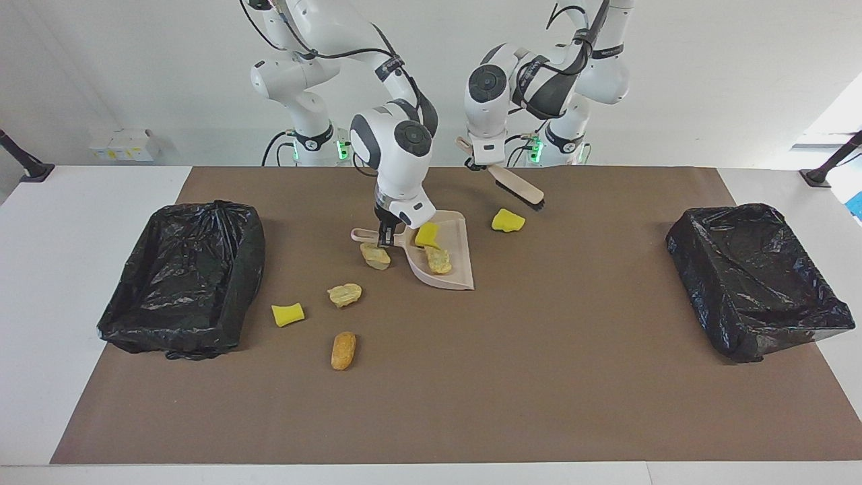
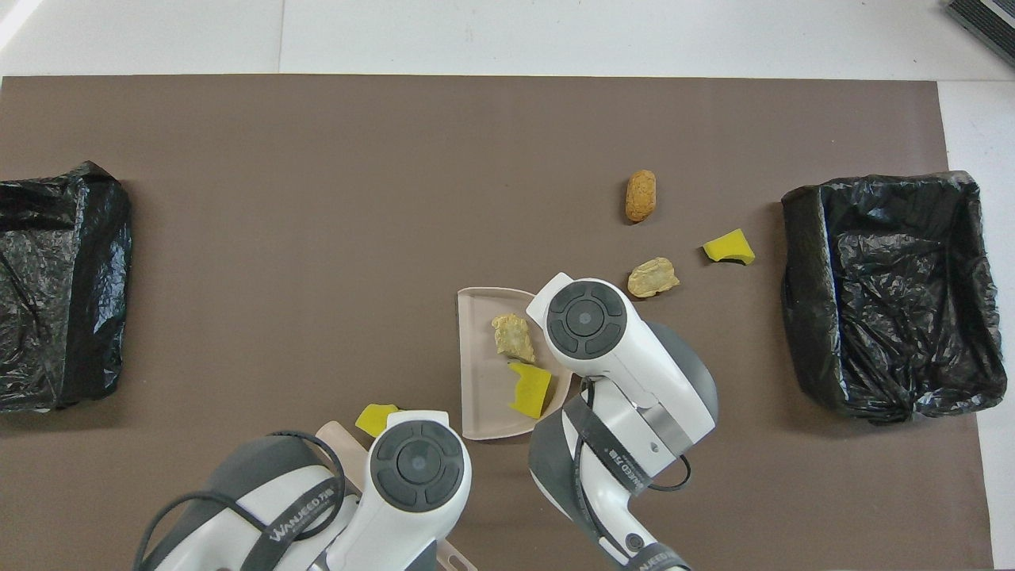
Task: Sweep and dump trash in bin
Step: 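Sweep the remaining pieces into the dustpan with the brush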
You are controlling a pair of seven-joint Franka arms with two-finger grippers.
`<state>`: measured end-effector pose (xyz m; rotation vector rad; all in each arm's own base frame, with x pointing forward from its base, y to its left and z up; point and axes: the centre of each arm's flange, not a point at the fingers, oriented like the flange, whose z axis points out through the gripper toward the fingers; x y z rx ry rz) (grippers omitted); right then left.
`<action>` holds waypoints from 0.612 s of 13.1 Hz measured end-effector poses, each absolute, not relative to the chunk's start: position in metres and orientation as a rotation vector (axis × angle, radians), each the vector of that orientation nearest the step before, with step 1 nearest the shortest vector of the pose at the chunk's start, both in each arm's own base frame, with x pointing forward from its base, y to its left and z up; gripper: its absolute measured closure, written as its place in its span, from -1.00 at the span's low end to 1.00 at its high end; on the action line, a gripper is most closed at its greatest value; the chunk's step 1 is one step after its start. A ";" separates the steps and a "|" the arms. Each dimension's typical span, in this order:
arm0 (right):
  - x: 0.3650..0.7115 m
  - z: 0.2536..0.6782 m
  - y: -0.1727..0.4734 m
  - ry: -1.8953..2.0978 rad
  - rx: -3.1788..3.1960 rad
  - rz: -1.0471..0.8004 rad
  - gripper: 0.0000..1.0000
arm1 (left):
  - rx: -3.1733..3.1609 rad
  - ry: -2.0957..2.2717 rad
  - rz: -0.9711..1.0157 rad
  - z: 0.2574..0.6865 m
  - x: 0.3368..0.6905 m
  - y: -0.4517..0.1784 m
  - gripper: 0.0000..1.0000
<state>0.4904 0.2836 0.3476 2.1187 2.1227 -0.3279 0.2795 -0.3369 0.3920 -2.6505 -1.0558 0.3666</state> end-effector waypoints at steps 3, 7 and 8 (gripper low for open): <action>0.490 0.347 0.283 2.122 2.120 -0.325 0.35 | -2.716 -1.051 0.318 0.362 0.257 -0.324 0.48; 0.490 0.346 0.282 2.113 2.128 -0.325 0.35 | -2.906 -0.842 0.327 0.336 0.284 -0.307 0.48; 0.490 0.346 0.282 2.106 2.135 -0.325 0.35 | -2.958 -0.754 0.340 0.335 0.292 -0.303 0.48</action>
